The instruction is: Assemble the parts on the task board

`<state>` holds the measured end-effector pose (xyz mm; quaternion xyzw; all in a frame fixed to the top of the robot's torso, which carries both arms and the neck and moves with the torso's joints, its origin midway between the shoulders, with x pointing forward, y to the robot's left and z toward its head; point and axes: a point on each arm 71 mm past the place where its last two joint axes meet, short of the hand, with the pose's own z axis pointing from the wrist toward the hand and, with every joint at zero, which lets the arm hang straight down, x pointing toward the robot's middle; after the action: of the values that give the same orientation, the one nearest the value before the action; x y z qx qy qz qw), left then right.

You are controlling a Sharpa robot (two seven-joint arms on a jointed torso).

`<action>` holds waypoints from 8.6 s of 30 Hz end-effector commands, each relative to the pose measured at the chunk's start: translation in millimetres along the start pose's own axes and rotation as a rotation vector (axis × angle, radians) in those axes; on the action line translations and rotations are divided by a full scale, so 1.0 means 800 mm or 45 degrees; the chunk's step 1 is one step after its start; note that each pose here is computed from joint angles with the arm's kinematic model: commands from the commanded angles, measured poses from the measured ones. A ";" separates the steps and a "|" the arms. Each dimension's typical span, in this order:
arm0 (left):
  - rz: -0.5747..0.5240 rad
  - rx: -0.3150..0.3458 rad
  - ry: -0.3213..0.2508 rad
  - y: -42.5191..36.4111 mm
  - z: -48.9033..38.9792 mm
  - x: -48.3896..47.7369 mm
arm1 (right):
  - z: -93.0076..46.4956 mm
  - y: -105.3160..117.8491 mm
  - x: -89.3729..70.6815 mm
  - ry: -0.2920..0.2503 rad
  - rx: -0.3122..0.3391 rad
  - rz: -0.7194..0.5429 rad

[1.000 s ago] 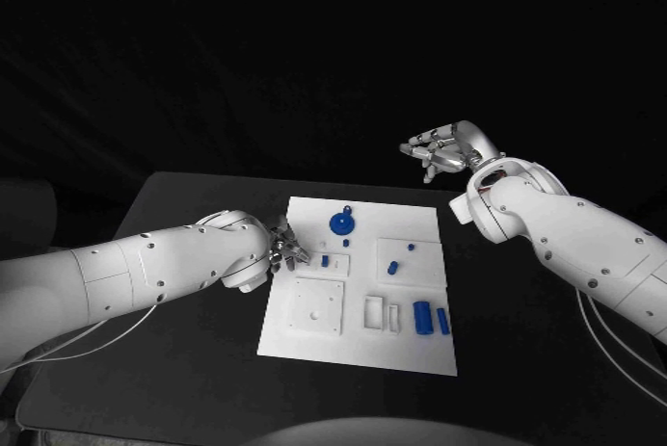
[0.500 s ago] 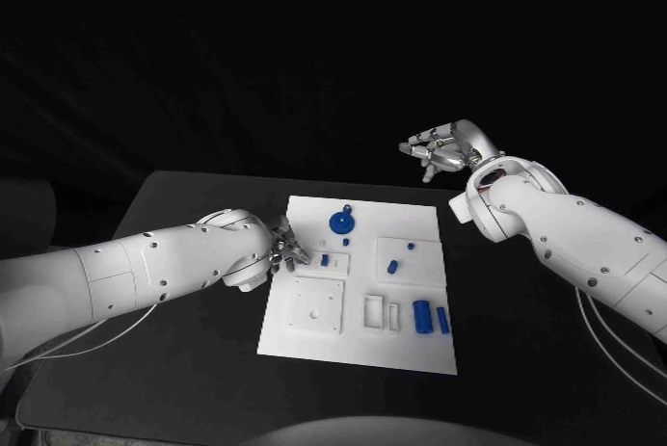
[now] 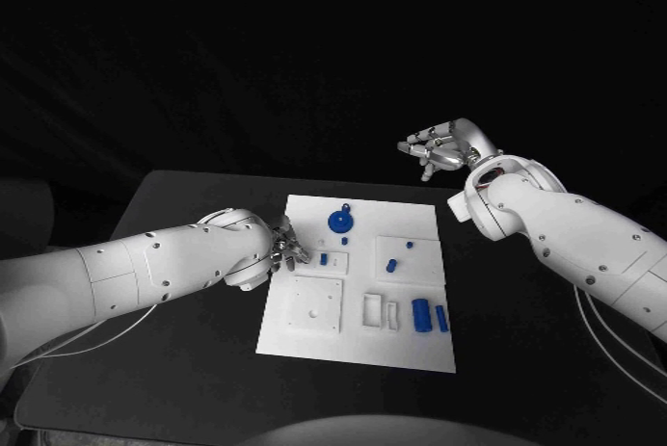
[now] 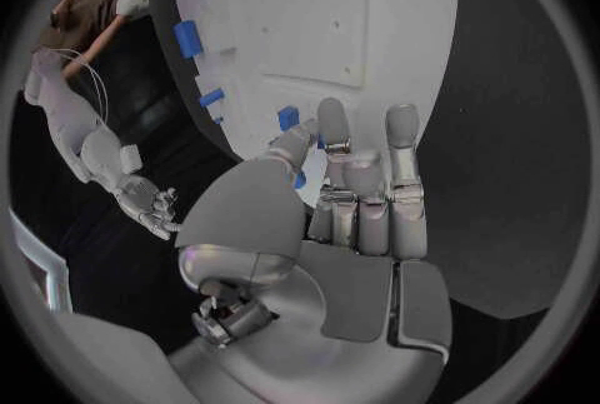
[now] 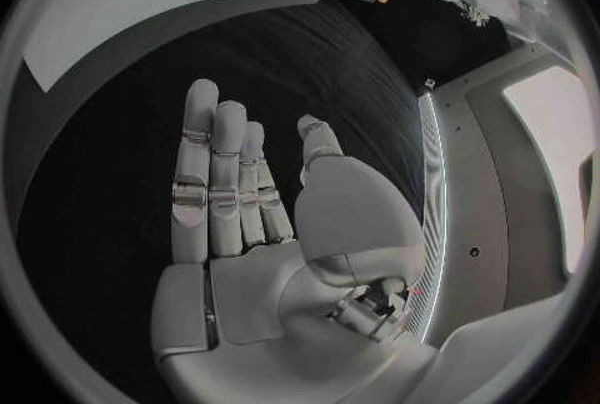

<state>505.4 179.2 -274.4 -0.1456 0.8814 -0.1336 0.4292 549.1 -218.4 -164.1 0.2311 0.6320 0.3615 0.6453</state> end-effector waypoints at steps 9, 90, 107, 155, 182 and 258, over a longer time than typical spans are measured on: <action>0.018 0.017 -0.025 -0.0027 -0.002 0.003 | 0.000 0.000 0.001 0.015 -0.006 -0.003; 0.089 -0.007 0.049 -0.0019 0.003 0.010 | -0.001 -0.002 0.003 0.025 0.000 -0.004; 0.095 0.001 0.058 -0.0075 0.005 0.014 | -0.001 -0.001 0.004 0.025 -0.002 -0.003; 0.110 -0.019 0.063 -0.0047 0.015 0.015 | -0.002 -0.003 0.007 0.027 0.002 0.000; 0.056 -0.014 0.066 -0.0064 0.015 0.016 | -0.003 -0.006 0.012 0.034 0.001 -0.022; 0.297 -0.006 0.108 -0.0076 0.025 0.012 | -0.003 -0.007 0.016 0.038 -0.016 -0.075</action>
<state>522.4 166.1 -278.5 -0.0459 0.8972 -0.1041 0.4266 547.0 -214.6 -176.6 0.2110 0.6433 0.3480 0.6485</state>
